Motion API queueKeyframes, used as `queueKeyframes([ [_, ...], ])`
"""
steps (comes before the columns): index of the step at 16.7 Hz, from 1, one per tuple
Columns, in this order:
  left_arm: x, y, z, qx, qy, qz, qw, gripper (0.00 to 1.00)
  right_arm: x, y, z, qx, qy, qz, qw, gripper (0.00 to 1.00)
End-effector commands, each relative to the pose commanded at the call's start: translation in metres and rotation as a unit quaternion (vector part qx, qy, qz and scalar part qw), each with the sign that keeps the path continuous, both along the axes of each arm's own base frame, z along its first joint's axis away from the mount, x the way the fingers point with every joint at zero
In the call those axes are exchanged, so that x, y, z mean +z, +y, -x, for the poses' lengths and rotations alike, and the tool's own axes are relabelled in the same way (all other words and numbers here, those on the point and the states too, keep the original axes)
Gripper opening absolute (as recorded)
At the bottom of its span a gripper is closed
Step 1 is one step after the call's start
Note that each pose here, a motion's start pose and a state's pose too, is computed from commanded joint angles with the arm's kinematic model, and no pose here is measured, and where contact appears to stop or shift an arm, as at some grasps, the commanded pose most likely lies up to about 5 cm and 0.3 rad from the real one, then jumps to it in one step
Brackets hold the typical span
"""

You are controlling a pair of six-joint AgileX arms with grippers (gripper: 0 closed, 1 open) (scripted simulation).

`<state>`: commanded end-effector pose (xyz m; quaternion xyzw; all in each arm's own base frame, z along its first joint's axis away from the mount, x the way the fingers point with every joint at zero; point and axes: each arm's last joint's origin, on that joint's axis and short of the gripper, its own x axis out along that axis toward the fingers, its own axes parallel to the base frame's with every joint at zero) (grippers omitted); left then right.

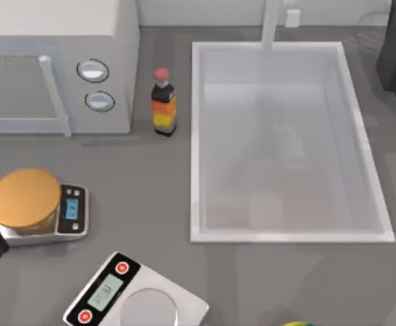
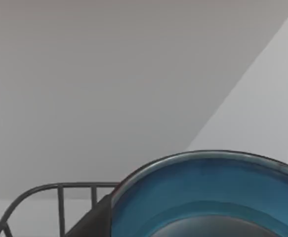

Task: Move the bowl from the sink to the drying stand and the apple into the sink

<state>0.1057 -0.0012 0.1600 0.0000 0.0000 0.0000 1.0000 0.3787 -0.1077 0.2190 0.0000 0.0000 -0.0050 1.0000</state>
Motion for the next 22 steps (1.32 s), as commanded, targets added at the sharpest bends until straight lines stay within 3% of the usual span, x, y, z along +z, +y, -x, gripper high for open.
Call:
queueKeyframes([
  [6,0.000,0.000,0.000,0.000,0.000,0.000,1.000,1.00,0.002,0.001,0.001,0.001,0.000,0.000,1.000,1.00],
  [10,0.000,0.000,0.000,0.000,0.000,0.000,1.000,1.00,0.025,0.021,0.024,0.011,-0.009,0.000,1.000,1.00],
  [16,0.000,0.000,0.000,0.000,0.000,0.000,1.000,1.00,0.060,0.067,0.110,0.028,-0.021,0.000,0.999,1.00],
  [22,0.000,0.000,0.000,0.000,0.000,0.000,1.000,1.00,0.041,0.100,0.223,0.037,-0.046,0.001,0.998,1.00],
])
